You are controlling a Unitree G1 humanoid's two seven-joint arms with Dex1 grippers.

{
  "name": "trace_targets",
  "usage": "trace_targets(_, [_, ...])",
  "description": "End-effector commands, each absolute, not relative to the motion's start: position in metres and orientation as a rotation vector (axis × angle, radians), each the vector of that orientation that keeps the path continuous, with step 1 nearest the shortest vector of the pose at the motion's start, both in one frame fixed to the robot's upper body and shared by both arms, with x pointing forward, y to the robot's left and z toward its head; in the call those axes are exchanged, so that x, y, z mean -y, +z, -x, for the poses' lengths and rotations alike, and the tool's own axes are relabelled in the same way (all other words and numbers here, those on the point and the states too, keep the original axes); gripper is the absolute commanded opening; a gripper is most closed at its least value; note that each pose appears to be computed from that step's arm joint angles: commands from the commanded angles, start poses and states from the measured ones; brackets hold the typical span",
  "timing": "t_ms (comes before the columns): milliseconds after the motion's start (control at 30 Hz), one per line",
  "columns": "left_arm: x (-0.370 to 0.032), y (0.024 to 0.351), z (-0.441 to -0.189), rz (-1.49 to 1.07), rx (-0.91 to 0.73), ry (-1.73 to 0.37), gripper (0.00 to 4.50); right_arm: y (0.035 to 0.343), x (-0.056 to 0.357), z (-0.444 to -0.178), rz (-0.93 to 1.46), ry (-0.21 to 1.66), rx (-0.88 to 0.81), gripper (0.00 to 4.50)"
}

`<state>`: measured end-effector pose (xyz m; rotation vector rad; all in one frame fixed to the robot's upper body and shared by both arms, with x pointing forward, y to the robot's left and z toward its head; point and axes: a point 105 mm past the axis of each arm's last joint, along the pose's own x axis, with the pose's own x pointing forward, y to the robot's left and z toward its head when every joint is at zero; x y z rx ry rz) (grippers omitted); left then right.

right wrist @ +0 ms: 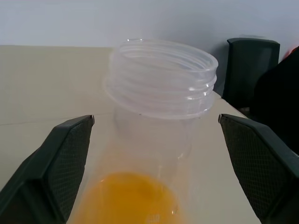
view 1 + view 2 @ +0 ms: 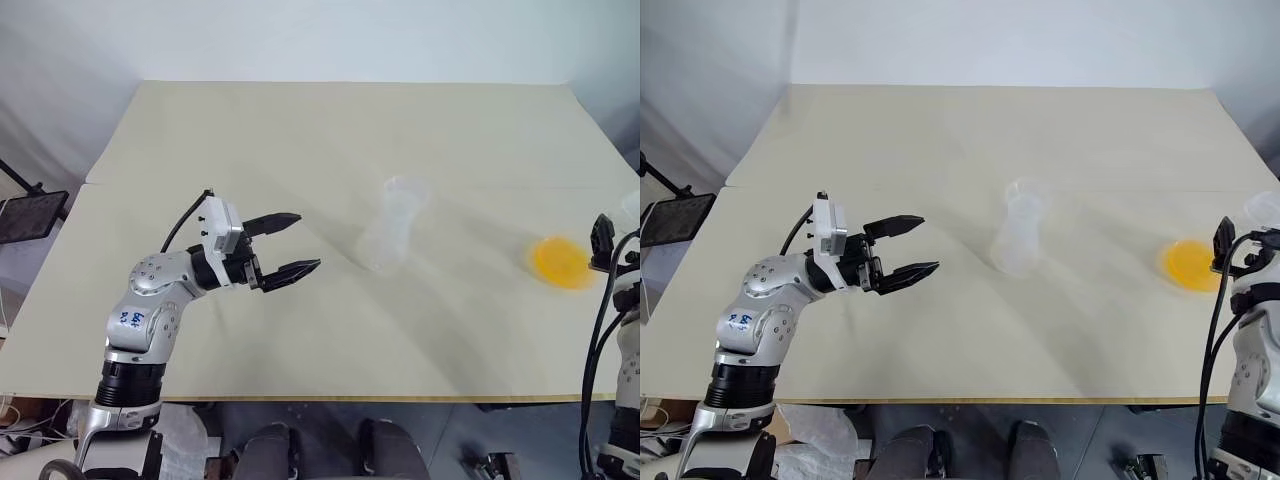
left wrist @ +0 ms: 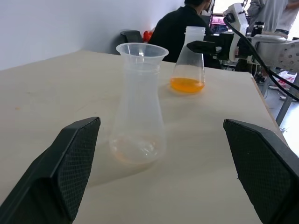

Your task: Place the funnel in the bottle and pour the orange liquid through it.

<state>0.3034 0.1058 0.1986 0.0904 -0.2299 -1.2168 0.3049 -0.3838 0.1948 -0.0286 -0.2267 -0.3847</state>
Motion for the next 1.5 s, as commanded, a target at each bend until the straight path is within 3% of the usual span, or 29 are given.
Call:
trace_targets(33, [-0.105,0.210,-0.299,-0.101,0.288,-1.228,4.48,0.210,0.392,-0.306,0.047,-0.396,0.276,4.50])
trace_targets(733, [-0.103,0.212,-0.297,-0.099,0.298,-1.223,4.48,0.222,0.405,-0.328,0.033,-0.391,0.354,4.50])
trace_targets(1000, [-0.102,0.211,-0.297,-0.095,0.299,-1.221,4.50,0.219,0.405,-0.331,0.033,-0.388,0.358,2.51])
trace_targets(1300, [-0.102,0.212,-0.298,-0.101,0.303,-1.217,4.50,0.221,0.399,-0.332,0.023,-0.359,0.369,2.48])
trace_targets(1433, [-0.103,0.213,-0.299,-0.101,0.306,-1.212,4.50,0.244,0.376,-0.335,0.005,-0.253,0.464,2.48])
trace_targets(1500, [-0.104,0.214,-0.300,-0.095,0.311,-1.197,4.50,0.264,0.345,-0.340,-0.006,-0.127,0.524,2.48])
